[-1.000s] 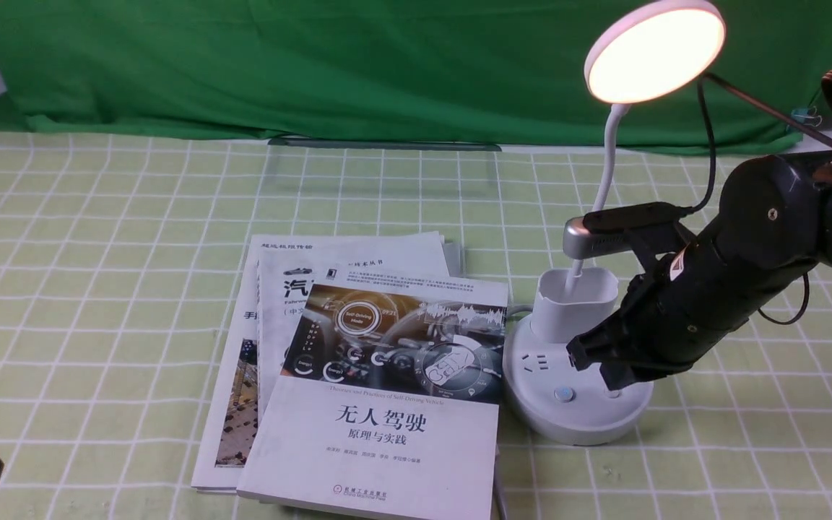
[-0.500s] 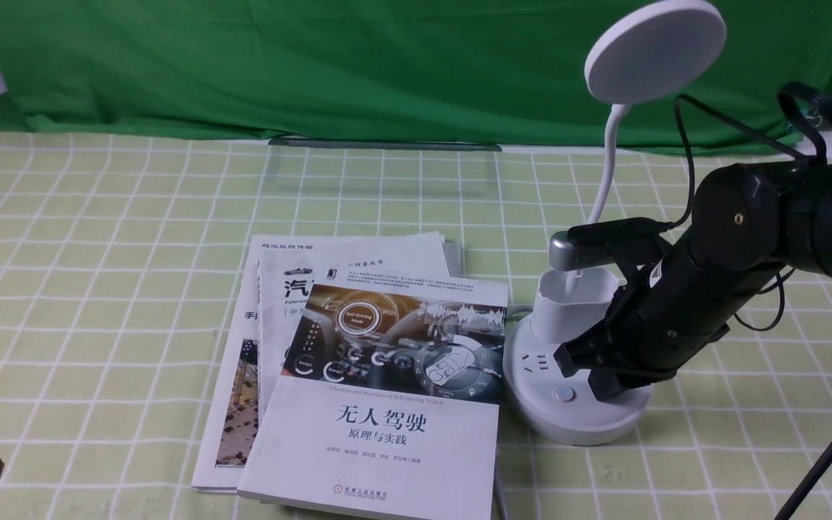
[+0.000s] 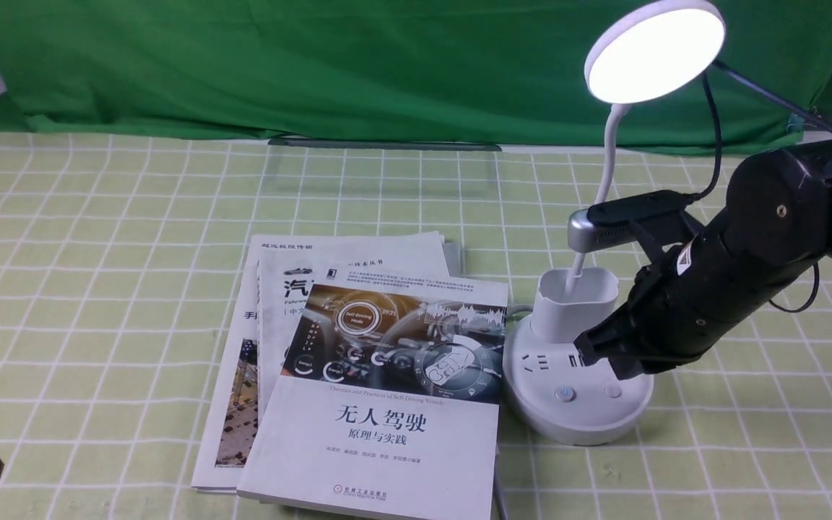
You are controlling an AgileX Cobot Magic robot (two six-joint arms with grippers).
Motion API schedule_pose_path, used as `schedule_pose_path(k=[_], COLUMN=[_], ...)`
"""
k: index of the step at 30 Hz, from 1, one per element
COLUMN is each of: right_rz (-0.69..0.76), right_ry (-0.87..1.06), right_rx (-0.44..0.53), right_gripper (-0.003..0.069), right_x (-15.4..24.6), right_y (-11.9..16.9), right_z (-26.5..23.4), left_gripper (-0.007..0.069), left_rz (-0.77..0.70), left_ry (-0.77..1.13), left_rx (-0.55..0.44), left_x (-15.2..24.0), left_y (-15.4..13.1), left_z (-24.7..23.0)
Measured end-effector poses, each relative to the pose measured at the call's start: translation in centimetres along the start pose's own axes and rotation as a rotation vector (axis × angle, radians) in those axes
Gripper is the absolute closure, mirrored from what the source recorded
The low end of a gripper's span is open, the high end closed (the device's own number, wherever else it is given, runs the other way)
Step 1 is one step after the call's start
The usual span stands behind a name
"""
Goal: Turn off the desk lamp on the green coffee tablecloth by hand.
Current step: 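Press the power button on the lamp base to turn the lamp off with the right gripper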
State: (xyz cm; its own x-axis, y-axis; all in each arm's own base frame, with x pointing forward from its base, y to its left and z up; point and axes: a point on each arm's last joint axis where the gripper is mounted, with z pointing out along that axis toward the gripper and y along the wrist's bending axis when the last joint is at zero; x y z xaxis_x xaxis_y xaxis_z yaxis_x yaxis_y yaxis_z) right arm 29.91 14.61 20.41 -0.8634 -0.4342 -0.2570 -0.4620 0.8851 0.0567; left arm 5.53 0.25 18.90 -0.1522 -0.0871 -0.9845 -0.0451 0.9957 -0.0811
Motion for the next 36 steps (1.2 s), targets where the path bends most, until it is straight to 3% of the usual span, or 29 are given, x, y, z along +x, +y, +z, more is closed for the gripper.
schedule_pose_path(k=[10, 25, 36], right_rz=[0.009, -0.008, 0.007], right_ry=[0.046, -0.04, -0.02], right_rx=[0.004, 0.02, 0.0], right_gripper=[0.0613, 0.0613, 0.0613], right_x=[-0.6, -0.2, -0.3], right_y=[-0.3, -0.1, 0.1], right_z=[3.1, -0.7, 0.4], left_gripper=[0.0215, 0.0215, 0.0215], left_rz=[0.0, 0.0, 0.0], left_ry=[0.0, 0.0, 0.0], left_rx=[0.0, 0.0, 0.0], left_x=[0.0, 0.0, 0.0], left_y=[0.0, 0.0, 0.0], left_z=[0.0, 0.0, 0.0])
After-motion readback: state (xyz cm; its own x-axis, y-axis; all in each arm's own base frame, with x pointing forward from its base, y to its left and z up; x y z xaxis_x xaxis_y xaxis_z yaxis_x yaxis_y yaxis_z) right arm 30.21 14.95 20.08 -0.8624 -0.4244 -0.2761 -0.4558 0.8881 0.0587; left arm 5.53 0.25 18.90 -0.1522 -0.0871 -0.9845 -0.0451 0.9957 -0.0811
